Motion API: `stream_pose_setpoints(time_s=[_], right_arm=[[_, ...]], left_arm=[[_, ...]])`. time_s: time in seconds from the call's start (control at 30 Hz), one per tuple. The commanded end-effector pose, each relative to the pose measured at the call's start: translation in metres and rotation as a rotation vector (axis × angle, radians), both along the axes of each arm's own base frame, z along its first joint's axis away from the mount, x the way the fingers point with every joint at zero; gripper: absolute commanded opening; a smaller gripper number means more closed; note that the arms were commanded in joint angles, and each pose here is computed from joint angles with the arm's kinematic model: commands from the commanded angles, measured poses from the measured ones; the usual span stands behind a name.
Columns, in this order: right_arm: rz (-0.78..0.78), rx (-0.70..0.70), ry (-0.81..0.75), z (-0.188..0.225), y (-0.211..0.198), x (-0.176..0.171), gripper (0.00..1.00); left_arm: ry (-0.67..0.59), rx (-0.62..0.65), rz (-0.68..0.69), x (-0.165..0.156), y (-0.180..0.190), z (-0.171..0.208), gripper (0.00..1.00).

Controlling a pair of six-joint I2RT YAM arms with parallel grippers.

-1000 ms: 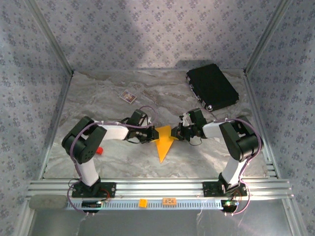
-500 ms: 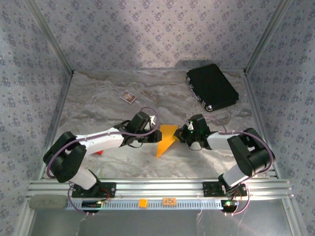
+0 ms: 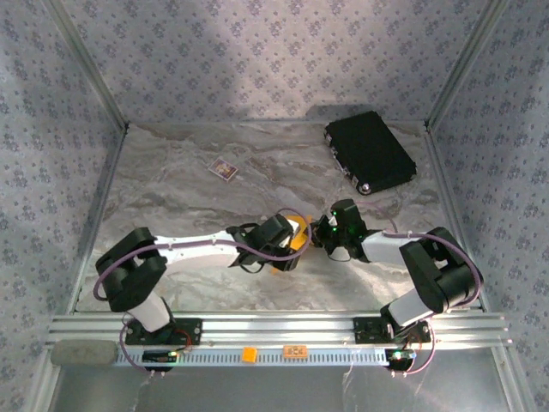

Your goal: Fold a paper plane with a square sheet of paper (pick it up from the middle)

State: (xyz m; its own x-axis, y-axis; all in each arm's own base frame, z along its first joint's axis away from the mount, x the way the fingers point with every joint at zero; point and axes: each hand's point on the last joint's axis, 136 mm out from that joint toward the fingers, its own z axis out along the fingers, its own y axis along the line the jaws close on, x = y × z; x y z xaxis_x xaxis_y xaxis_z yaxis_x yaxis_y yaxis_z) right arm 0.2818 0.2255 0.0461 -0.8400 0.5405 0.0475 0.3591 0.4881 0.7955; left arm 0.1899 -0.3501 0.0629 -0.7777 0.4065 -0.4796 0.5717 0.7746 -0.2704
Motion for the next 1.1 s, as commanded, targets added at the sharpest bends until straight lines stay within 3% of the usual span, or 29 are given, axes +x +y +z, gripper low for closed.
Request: stream_pose_setpoints(time_s=[0.0, 0.23, 0.77, 1.07], right_arm=[[-0.004, 0.013, 0.006, 0.002, 0.004, 0.003, 0.02], [-0.014, 0.021, 0.009, 0.005, 0.004, 0.004, 0.02], [-0.02, 0.046, -0.003, 0.013, 0.007, 0.007, 0.02], [-0.022, 0.044, 0.004, 0.011, 0.006, 0.006, 0.02]], left_arm=[[-0.092, 0.15, 0.0, 0.006, 0.008, -0.007, 0.47], [-0.183, 0.276, 0.011, 0.009, 0.013, -0.015, 0.46], [-0.238, 0.357, 0.006, 0.007, 0.014, -0.027, 0.4], [-0.261, 0.362, 0.027, 0.009, 0.017, -0.024, 0.29]])
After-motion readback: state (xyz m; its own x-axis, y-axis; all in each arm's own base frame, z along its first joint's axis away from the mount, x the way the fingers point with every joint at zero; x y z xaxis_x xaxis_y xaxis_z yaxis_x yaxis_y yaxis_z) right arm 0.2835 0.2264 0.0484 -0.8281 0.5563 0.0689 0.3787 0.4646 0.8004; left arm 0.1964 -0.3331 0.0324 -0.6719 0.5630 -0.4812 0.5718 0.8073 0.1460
